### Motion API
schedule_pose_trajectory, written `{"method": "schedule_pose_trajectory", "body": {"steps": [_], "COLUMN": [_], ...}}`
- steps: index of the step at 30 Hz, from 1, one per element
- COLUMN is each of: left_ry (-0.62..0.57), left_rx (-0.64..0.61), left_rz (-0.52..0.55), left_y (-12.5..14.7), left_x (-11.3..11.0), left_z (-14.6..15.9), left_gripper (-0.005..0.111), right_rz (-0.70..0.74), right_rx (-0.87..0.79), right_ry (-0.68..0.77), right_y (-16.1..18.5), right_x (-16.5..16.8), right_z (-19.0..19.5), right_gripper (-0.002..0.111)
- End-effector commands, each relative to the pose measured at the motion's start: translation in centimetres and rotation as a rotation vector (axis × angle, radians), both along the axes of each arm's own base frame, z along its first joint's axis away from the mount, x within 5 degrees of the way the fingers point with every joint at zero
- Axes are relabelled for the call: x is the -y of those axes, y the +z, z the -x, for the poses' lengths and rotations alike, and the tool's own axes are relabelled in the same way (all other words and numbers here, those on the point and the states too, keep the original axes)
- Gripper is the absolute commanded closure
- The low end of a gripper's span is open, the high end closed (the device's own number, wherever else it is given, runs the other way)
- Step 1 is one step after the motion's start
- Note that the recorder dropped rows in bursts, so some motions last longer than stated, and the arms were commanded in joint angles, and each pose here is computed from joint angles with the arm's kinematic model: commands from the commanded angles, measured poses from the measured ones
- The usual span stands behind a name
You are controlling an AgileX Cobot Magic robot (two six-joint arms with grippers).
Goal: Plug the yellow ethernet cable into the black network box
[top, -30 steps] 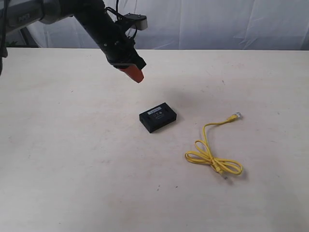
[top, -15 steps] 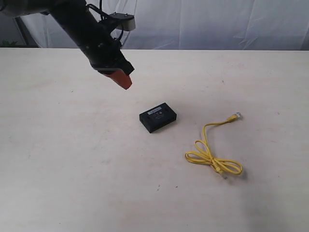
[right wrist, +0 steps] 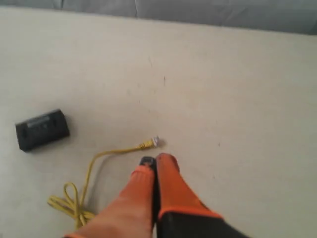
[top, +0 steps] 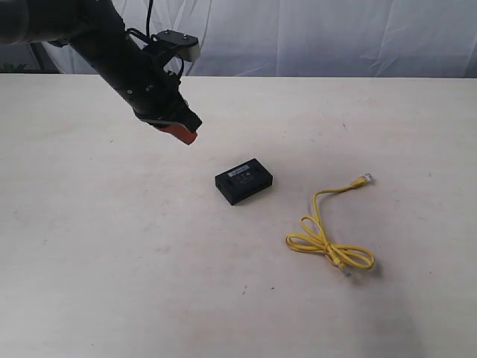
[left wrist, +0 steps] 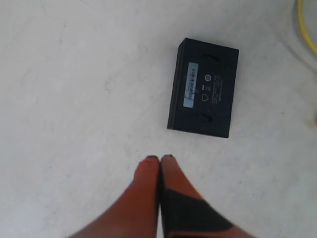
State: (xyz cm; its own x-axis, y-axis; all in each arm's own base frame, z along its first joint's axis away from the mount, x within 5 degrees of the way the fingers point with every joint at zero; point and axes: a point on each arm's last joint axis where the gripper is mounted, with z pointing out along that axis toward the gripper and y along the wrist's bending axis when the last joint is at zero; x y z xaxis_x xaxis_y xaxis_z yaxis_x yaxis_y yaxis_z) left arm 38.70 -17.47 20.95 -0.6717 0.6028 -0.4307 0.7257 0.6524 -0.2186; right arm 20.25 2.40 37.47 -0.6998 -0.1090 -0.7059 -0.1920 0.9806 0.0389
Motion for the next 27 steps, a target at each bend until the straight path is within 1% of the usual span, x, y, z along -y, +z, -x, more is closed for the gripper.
{"method": "schedule_pose_trajectory", "body": {"steps": [1, 8, 11, 13, 16, 18, 21, 23, 24, 25, 27], "left_ry": [0.011, 0.013, 0.014, 0.015, 0.015, 0.015, 0.016, 0.017, 0.018, 0.019, 0.021], "left_rx": [0.020, 0.036, 0.035, 0.034, 0.034, 0.034, 0.038, 0.040, 0.042, 0.044, 0.048], "left_rz": [0.015, 0.008, 0.010, 0.011, 0.011, 0.011, 0.010, 0.010, 0.011, 0.011, 0.012], "left_y": [0.4, 0.4, 0.4, 0.4, 0.4, 0.4, 0.4, 0.4, 0.4, 0.4, 0.5], "left_x": [0.0, -0.1, 0.0, 0.0, 0.0, 0.0, 0.0, 0.0, 0.0, 0.0, 0.0], "left_z": [0.0, -0.1, -0.1, -0.1, -0.1, -0.1, -0.2, -0.2, -0.2, -0.2, -0.2], "left_gripper": [0.107, 0.107, 0.107, 0.107, 0.107, 0.107, 0.107, 0.107, 0.107, 0.107, 0.107], "right_rz": [0.122, 0.277, 0.319, 0.320, 0.306, 0.286, 0.199, 0.165, 0.155, 0.134, 0.050], "right_rx": [-0.133, -0.290, -0.376, -0.442, -0.512, -0.513, -0.533, -0.559, -0.573, -0.594, -0.655], "right_ry": [0.005, 0.008, -0.023, -0.056, -0.137, -0.169, -0.281, -0.312, -0.312, -0.318, -0.343], "right_y": [-1.9, -5.9, -7.1, -8.0, -9.4, -9.8, -10.6, -11.3, -11.8, -12.3, -13.4], "right_x": [-0.9, -4.2, -5.2, -5.8, -6.3, -6.7, -7.5, -8.1, -8.3, -8.4, -8.3], "right_z": [-2.2, -5.7, -7.3, -8.8, -11.1, -12.3, -13.9, -14.8, -15.2, -15.5, -16.1], "right_gripper": [0.109, 0.109, 0.109, 0.109, 0.109, 0.109, 0.109, 0.109, 0.107, 0.103, 0.087]}}
